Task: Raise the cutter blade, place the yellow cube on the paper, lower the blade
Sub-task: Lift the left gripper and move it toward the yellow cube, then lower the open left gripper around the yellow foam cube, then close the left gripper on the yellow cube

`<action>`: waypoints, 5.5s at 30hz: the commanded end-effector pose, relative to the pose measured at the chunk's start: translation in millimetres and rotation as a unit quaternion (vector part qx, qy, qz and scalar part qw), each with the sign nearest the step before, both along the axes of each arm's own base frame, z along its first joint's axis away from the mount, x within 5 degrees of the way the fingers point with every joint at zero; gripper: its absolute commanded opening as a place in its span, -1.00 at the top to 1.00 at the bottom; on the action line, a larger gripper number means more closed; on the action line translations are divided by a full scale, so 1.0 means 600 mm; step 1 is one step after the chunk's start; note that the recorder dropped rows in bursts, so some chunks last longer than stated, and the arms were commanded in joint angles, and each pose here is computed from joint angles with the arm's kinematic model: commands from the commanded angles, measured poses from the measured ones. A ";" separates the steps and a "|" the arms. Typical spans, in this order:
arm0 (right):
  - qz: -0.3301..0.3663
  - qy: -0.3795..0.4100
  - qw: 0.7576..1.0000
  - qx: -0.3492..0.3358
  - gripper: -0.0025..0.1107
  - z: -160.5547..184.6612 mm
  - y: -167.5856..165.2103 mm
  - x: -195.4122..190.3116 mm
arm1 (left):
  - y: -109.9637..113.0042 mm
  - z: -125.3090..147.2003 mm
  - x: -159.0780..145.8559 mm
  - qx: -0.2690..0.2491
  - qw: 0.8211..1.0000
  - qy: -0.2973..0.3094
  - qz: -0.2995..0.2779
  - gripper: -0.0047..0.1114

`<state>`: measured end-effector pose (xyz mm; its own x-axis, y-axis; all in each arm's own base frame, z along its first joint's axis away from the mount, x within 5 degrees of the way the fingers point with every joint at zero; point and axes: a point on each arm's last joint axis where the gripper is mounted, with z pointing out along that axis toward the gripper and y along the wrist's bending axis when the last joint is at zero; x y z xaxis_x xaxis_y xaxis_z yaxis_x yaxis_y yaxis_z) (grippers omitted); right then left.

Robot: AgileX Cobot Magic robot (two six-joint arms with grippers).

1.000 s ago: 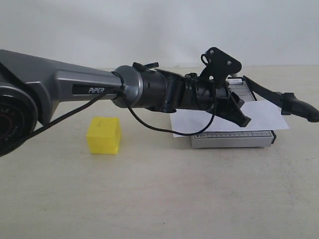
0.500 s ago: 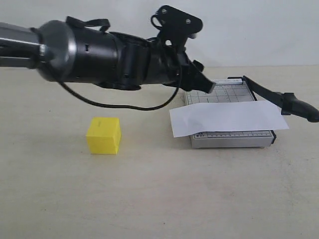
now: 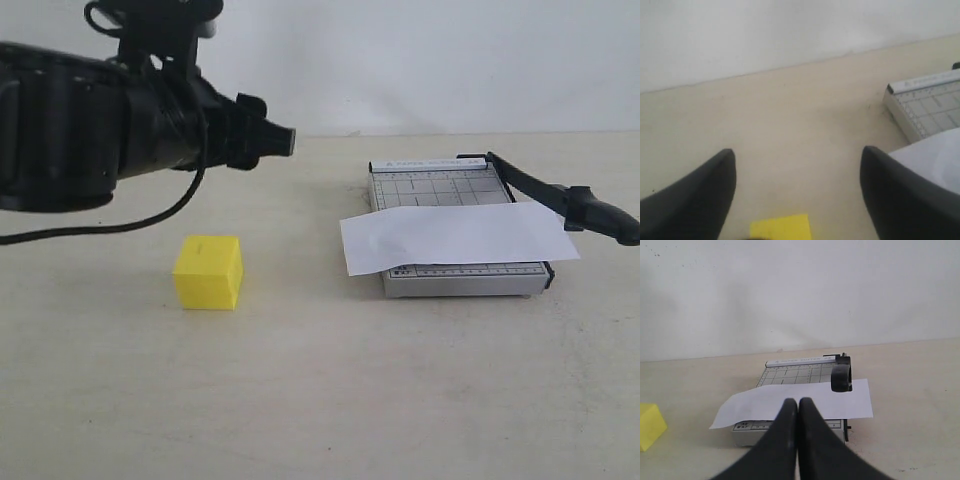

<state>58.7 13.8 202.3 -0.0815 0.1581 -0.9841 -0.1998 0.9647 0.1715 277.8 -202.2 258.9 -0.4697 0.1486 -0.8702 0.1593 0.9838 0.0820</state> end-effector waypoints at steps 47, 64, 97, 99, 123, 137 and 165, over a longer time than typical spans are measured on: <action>0.000 -0.005 1.000 -0.003 0.96 0.002 0.000 0.000 | 0.046 -0.101 -0.051 -0.008 0.995 0.085 0.057 -0.38; 0.000 -0.005 1.000 -0.003 0.96 0.002 0.000 0.000 | 0.037 -0.145 -0.040 0.026 0.991 0.111 0.064 -0.38; 0.000 -0.005 1.000 -0.003 0.96 0.002 0.000 0.000 | 0.048 -0.188 0.012 -0.006 0.984 0.148 0.102 -0.38; 0.000 -0.005 1.000 -0.003 0.96 0.002 0.000 0.000 | 0.051 -0.188 0.014 -0.008 0.983 0.148 0.104 -0.38; 0.000 -0.005 1.000 -0.003 0.96 0.002 0.000 0.000 | 0.041 -0.190 0.011 -0.029 0.983 0.163 0.077 -0.38; 0.000 -0.005 1.000 -0.003 0.96 0.002 0.000 0.000 | 0.047 -0.146 0.009 -0.040 0.988 0.129 0.076 -0.38; 0.000 -0.005 1.000 -0.003 0.96 0.002 0.000 0.000 | 0.041 -0.156 0.008 -0.064 0.985 0.144 0.076 -0.81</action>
<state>58.7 13.8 202.3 -0.0815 0.1581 -0.9841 -0.1998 0.9647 0.1715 284.0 -176.5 168.5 -0.6996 -0.0350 -0.7136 0.0138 0.9980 -0.0625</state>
